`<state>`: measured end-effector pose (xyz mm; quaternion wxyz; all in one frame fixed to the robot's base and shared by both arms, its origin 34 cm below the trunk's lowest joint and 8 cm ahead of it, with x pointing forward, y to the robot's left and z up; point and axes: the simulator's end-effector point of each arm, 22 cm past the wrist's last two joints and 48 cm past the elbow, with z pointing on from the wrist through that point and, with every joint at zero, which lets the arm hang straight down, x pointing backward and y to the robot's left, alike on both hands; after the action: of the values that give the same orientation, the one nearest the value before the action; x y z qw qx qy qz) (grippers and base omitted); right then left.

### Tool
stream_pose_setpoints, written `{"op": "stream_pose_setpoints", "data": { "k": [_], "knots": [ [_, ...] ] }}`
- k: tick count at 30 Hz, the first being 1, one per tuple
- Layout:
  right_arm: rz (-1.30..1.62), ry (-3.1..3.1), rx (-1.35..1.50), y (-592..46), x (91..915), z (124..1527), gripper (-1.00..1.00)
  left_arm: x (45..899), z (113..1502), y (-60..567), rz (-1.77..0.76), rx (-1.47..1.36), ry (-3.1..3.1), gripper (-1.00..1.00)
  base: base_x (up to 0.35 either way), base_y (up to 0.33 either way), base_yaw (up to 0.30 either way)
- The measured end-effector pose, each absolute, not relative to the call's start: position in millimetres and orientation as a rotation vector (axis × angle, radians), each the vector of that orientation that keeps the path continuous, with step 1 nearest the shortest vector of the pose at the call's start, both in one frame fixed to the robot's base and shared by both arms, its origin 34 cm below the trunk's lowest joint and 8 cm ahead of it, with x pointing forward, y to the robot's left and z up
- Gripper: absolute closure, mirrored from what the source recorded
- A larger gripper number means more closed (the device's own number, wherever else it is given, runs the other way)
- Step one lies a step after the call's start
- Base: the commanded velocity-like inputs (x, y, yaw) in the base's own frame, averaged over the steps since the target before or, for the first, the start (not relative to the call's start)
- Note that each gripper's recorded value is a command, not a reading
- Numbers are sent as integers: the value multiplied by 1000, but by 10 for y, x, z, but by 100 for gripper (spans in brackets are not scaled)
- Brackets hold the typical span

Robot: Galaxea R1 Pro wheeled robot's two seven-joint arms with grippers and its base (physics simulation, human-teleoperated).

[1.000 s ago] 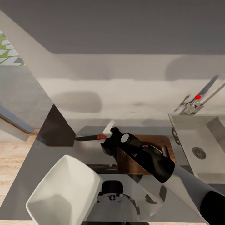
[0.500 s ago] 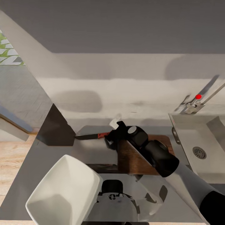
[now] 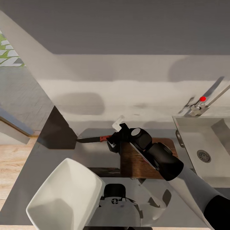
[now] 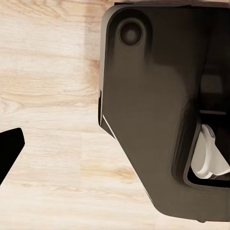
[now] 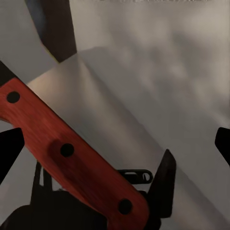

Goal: In the kitchen, take the Vidalia onion out of the sink, dice it on the chopping board with the paring knife, put the diced onion into the bowl on the countertop, then place both the paring knife and the chopping board into the sink.

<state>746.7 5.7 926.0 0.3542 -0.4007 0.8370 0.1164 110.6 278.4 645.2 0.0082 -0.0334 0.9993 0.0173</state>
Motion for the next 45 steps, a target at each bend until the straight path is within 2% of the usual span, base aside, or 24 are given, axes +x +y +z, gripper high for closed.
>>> {"op": "stream_pose_setpoints", "data": {
  "k": [45],
  "knots": [
    [379,2135,-1059,180,7411,9231,-100,1107,6452,2784,54,-104,3123,-100,0,0,0]
  ]
}}
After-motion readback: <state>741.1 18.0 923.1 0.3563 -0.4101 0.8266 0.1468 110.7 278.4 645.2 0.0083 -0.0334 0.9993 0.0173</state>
